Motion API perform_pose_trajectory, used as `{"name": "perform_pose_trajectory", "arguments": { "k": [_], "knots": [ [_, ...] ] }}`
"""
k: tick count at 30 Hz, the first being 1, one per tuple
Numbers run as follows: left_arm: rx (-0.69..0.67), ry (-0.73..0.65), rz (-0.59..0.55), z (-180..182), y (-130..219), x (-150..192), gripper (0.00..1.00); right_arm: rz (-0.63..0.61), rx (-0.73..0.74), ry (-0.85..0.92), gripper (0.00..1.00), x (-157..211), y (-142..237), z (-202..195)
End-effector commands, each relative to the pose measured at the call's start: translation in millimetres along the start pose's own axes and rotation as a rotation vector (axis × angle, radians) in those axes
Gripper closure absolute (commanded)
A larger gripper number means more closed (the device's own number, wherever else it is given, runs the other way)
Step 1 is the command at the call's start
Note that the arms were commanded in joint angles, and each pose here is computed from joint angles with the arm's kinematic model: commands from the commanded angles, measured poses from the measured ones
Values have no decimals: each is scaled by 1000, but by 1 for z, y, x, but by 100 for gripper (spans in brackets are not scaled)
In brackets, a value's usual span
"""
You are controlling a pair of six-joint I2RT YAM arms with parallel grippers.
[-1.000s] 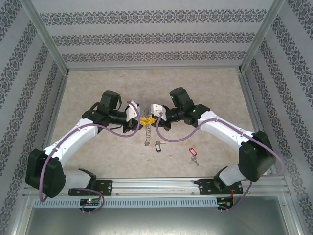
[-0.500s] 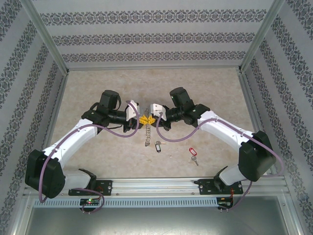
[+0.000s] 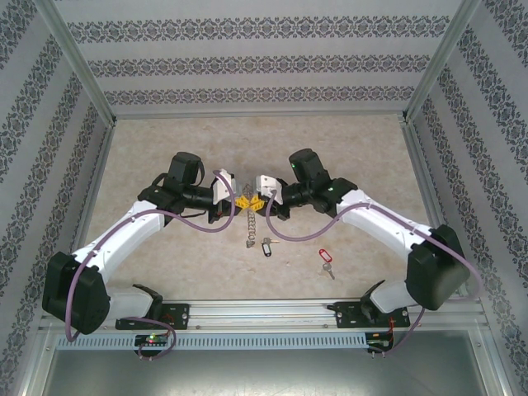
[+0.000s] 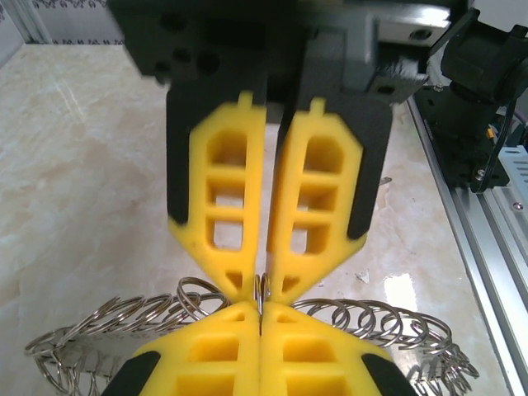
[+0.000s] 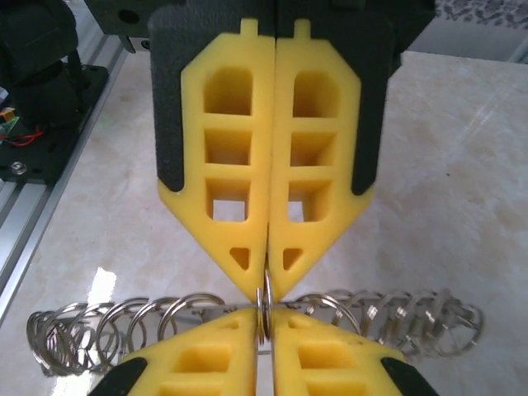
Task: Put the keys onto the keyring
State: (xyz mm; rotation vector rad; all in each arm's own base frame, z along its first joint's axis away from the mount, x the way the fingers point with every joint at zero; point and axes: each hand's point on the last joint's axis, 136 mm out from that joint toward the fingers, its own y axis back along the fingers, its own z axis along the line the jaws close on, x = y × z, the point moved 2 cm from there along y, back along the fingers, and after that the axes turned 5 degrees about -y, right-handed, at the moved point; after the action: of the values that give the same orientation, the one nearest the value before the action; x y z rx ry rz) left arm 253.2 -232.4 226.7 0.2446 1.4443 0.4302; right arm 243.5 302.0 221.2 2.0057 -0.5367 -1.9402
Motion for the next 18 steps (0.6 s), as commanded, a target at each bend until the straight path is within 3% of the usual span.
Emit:
{"name": "perform_pose_trajectory", "arguments": {
  "k": [1, 6, 9, 13, 18],
  "knots": [
    [-26, 0, -58, 2, 2, -8, 100, -19, 90, 5, 80, -1, 19, -1],
    [-67, 28, -126, 9, 4, -19, 100, -100, 226, -150, 67, -4, 48, -5],
    [-105, 61, -162, 14, 6, -22, 100, -114, 435, -392, 58, 6, 70, -25],
    [-198, 114, -169, 24, 9, -20, 100, -32, 781, -842, 58, 58, 108, -48],
    [-304, 128, -203, 28, 21, -22, 100, 100, 958, -1297, 59, 130, 135, -34]
  ]
}}
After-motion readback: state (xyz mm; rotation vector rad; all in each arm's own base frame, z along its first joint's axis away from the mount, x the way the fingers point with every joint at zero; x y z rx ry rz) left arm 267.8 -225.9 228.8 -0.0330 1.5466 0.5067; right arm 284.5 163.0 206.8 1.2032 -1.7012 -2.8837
